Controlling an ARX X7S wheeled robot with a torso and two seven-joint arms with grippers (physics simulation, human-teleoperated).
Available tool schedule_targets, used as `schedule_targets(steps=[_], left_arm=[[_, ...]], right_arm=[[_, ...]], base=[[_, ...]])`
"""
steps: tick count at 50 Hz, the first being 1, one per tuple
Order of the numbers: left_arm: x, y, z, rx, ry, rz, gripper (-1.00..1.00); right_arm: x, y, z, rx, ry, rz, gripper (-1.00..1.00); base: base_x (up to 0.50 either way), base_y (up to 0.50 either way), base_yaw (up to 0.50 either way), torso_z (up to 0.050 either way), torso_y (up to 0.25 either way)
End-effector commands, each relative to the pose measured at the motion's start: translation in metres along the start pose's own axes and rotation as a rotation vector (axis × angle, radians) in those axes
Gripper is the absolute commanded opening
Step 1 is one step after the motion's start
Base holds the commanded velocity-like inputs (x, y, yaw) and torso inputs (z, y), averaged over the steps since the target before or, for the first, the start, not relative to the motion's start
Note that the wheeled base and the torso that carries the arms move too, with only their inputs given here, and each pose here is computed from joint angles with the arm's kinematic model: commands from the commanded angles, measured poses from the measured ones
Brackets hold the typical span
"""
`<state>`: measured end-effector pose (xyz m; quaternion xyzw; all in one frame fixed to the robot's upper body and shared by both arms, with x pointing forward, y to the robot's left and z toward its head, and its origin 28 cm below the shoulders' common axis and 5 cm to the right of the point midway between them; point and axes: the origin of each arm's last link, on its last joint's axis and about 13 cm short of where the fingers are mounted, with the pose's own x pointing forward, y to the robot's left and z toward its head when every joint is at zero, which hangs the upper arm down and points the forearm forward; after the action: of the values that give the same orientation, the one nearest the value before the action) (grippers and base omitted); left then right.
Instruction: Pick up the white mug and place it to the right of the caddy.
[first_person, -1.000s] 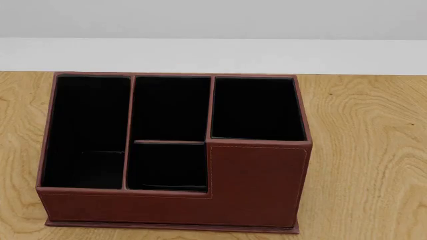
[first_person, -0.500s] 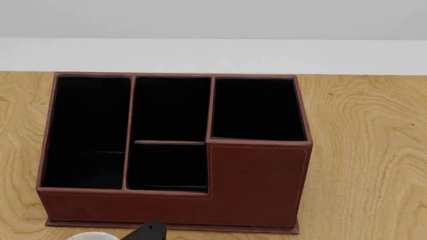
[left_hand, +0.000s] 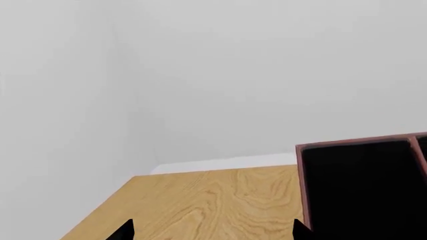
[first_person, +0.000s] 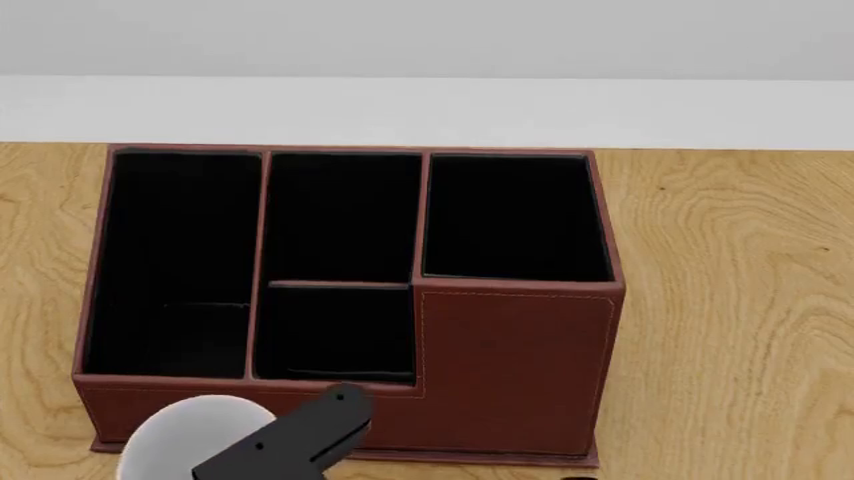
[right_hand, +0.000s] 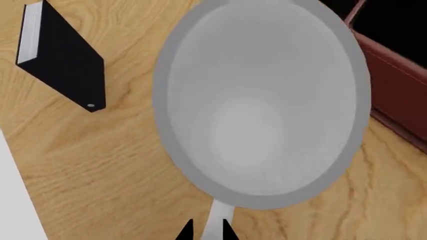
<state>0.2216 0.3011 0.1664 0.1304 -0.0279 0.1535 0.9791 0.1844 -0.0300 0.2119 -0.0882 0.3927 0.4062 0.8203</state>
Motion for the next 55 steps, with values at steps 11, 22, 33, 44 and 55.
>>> schedule_targets(steps=[11, 22, 33, 44, 55], left_arm=[[-0.001, 0.001, 0.005, -0.007, -0.011, 0.003, 1.00], [-0.002, 0.001, 0.008, -0.008, -0.018, 0.002, 1.00], [0.000, 0.000, 0.010, -0.012, -0.024, -0.005, 1.00], [0.001, -0.001, 0.013, -0.018, -0.031, -0.012, 1.00], [-0.001, 0.000, 0.015, -0.019, -0.035, -0.014, 1.00]], right_arm=[[-0.027, -0.014, 0.012, 0.028, -0.095, -0.124, -1.00], [-0.046, -0.020, 0.014, 0.049, -0.136, -0.207, -1.00], [-0.067, -0.025, 0.015, 0.076, -0.175, -0.300, -1.00], [-0.091, -0.025, 0.024, 0.074, -0.235, -0.381, -1.00], [-0.109, -0.026, 0.025, 0.086, -0.270, -0.449, -1.00]], base=[[0.00, 0.00, 0.00, 0.000, 0.000], [0.00, 0.00, 0.00, 0.000, 0.001], [0.00, 0.00, 0.00, 0.000, 0.000], [0.00, 0.00, 0.00, 0.000, 0.001], [0.00, 0.00, 0.00, 0.000, 0.000]])
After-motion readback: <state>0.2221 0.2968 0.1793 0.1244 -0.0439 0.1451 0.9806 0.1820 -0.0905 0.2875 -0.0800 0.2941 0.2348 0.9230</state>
